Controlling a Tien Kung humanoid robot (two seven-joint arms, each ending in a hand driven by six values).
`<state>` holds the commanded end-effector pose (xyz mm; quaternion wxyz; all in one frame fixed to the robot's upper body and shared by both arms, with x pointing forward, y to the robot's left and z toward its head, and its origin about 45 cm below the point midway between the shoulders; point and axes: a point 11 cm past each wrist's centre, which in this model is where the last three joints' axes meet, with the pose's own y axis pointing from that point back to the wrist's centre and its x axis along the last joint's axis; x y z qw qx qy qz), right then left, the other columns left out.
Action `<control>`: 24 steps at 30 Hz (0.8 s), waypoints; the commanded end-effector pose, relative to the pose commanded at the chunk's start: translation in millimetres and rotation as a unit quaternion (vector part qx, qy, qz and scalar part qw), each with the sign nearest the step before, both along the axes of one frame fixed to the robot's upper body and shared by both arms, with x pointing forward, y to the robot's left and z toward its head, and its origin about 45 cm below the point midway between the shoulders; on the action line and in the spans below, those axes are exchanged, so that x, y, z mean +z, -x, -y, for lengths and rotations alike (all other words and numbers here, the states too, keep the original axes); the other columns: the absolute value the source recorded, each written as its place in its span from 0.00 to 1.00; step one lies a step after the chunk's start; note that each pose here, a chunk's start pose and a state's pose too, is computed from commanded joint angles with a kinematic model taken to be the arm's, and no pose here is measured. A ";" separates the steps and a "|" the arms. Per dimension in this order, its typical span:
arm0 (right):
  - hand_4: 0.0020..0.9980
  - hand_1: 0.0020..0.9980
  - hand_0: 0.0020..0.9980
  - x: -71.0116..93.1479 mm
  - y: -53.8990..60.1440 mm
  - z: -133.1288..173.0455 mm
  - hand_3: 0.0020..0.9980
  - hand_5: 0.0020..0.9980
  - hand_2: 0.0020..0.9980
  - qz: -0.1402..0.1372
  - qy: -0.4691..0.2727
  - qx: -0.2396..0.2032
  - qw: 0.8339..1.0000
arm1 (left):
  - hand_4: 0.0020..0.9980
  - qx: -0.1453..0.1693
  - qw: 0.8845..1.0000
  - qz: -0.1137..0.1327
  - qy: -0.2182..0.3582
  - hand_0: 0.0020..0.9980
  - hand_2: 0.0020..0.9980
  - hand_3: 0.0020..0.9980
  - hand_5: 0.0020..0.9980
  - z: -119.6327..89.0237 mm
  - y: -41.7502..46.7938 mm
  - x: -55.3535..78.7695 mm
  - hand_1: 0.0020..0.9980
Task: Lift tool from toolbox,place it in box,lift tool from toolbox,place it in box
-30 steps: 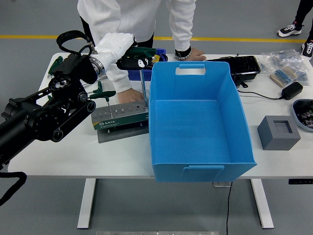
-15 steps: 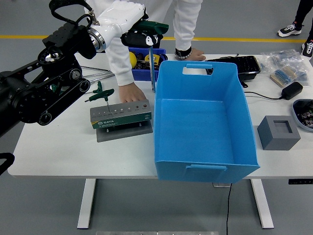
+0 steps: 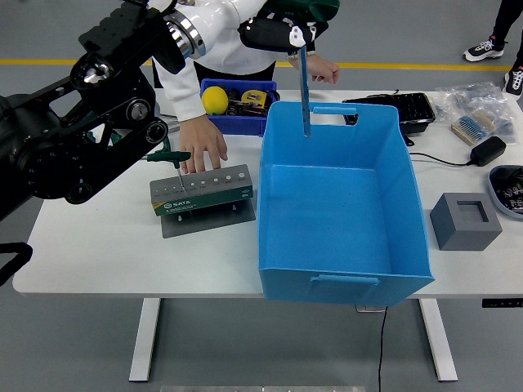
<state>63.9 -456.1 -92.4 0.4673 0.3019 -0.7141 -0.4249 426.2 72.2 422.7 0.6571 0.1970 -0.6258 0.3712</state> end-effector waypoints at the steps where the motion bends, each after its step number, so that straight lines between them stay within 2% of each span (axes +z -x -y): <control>1: 0.79 0.70 0.72 -0.1 0.0 -0.2 0.56 0.71 0.75 0.000 0.000 0.000 1.000 | 0.67 -0.012 1.000 -0.007 -0.005 0.09 0.01 0.03 0.65 8.4 5.3 -6.8 0.00; 4: 0.79 0.70 0.72 0.0 -0.5 -0.3 0.56 0.71 0.75 -0.001 0.000 0.001 1.000 | 0.67 -0.049 0.998 -0.038 -0.029 0.09 0.01 0.03 0.65 34.9 21.4 -35.4 0.00; 8: 0.79 0.70 0.72 0.5 -2.0 0.3 0.56 0.71 0.75 0.000 0.001 0.002 1.000 | 0.66 -0.081 0.992 -0.071 -0.058 0.09 0.01 0.04 0.65 57.8 35.9 -70.1 0.00; 13: 0.79 0.70 0.72 1.8 -5.0 2.3 0.56 0.71 0.75 0.004 0.003 0.002 1.000 | 0.66 -0.104 0.987 -0.100 -0.075 0.09 0.01 0.04 0.65 73.7 44.3 -100.0 0.00; 16: 0.79 0.70 0.72 2.9 -7.0 4.0 0.56 0.71 0.75 0.007 0.005 0.002 1.000 | 0.66 -0.120 0.984 -0.106 -0.073 0.09 0.01 0.04 0.65 79.2 48.2 -110.1 0.00; 17: 0.79 0.70 0.73 3.1 -7.3 4.4 0.56 0.71 0.75 0.007 0.006 0.002 1.000 | 0.77 -0.124 0.984 -0.109 -0.072 0.20 0.14 0.17 0.64 80.4 49.0 -112.8 0.09; 22: 0.79 0.70 0.73 4.0 -8.1 6.0 0.56 0.71 0.75 0.007 0.008 0.003 1.000 | 0.77 -0.135 0.977 -0.146 -0.074 0.20 0.14 0.17 0.64 81.2 47.4 -130.3 0.09; 23: 0.79 0.70 0.73 4.1 -8.4 6.2 0.56 0.71 0.75 0.007 0.008 0.004 1.000 | 0.85 -0.134 0.976 -0.152 -0.077 0.38 0.44 0.54 0.66 80.7 45.9 -134.9 0.37; 24: 0.79 0.70 0.73 4.2 -8.6 6.3 0.56 0.71 0.75 0.006 0.009 0.005 1.000 | 0.85 -0.133 0.976 -0.156 -0.079 0.38 0.44 0.54 0.66 79.9 44.4 -138.9 0.37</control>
